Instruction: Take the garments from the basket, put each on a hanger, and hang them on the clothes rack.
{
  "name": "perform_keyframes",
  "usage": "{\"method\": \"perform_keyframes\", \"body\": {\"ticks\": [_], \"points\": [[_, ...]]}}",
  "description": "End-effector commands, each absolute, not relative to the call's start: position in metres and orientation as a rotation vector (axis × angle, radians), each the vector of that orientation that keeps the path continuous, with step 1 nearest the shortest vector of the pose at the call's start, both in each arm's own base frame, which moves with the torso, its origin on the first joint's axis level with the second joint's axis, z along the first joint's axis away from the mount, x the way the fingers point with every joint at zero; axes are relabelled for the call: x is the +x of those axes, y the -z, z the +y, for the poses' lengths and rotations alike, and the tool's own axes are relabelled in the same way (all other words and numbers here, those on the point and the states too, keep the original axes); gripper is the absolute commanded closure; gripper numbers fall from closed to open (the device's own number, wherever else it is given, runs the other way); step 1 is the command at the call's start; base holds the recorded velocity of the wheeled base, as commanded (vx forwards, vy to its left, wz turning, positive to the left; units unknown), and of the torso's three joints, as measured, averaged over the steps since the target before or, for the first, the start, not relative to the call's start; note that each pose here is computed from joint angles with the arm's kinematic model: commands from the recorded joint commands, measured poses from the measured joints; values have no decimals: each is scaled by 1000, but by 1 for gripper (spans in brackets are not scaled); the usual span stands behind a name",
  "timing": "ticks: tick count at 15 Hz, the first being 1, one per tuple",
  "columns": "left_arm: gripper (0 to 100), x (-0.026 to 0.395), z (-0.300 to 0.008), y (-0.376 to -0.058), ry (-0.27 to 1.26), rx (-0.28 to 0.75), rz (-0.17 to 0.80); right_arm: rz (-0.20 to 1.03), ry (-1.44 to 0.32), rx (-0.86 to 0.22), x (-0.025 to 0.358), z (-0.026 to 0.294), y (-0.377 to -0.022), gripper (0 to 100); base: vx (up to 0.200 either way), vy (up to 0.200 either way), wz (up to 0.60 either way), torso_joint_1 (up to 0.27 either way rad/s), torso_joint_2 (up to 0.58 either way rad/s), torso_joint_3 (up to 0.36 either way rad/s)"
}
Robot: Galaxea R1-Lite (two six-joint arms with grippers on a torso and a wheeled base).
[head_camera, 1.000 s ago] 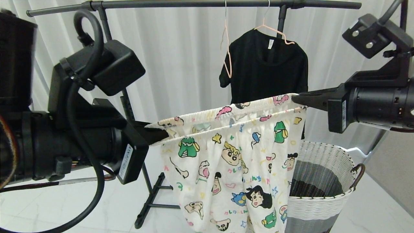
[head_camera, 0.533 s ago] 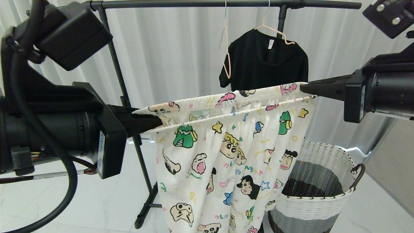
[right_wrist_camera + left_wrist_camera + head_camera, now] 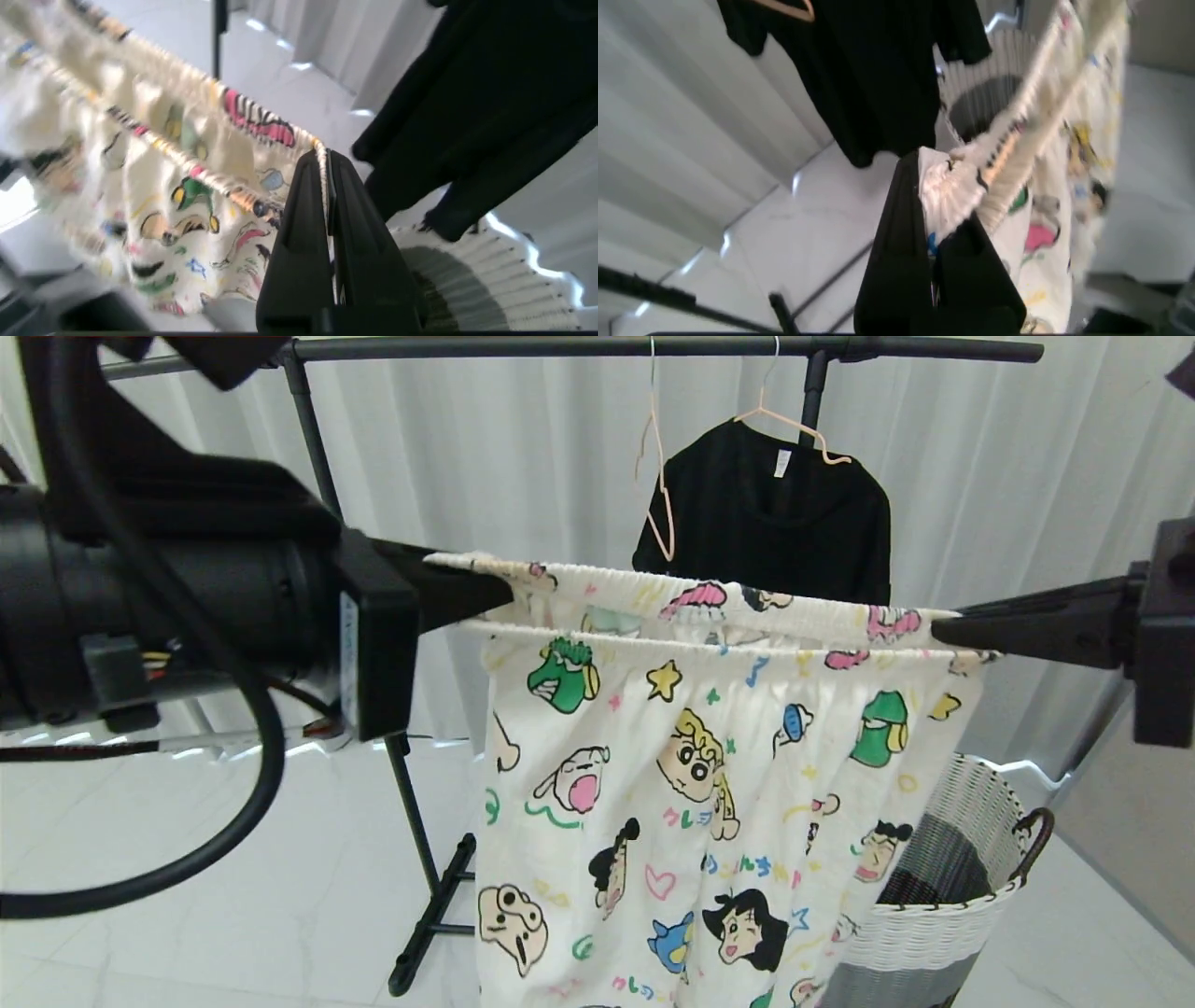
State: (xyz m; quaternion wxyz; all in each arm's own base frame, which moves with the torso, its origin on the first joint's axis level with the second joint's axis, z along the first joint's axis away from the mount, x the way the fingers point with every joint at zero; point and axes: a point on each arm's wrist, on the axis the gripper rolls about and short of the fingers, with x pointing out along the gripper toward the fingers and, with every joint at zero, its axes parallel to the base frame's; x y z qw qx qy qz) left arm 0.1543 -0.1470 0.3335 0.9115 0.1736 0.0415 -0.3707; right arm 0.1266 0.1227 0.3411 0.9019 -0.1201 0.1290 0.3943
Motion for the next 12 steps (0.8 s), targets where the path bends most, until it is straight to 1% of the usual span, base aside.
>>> {"method": "perform_keyframes", "body": {"ticks": [1, 2, 4, 7, 10, 11, 12], "points": [[100, 183, -175, -329, 772, 377, 59, 241, -887, -247, 99, 109, -349, 100, 0, 0, 0, 0, 0, 0], [100, 189, -181, -330, 788, 388, 30, 257, -918, -259, 93, 108, -347, 100, 0, 0, 0, 0, 0, 0], [100, 197, -190, -332, 830, 392, 14, 282, -974, -282, 84, 110, -343, 100, 0, 0, 0, 0, 0, 0], [100, 198, -191, -335, 829, 389, 6, 288, -989, -288, 83, 112, -342, 100, 0, 0, 0, 0, 0, 0], [100, 190, -184, -337, 826, 388, 7, 298, -968, -289, 86, 112, -340, 100, 0, 0, 0, 0, 0, 0], [100, 183, -177, -337, 830, 392, 26, 308, -937, -286, 93, 113, -339, 100, 0, 0, 0, 0, 0, 0], [100, 173, -169, -338, 841, 396, 64, 301, -917, -277, 100, 116, -340, 100, 0, 0, 0, 0, 0, 0]]}}
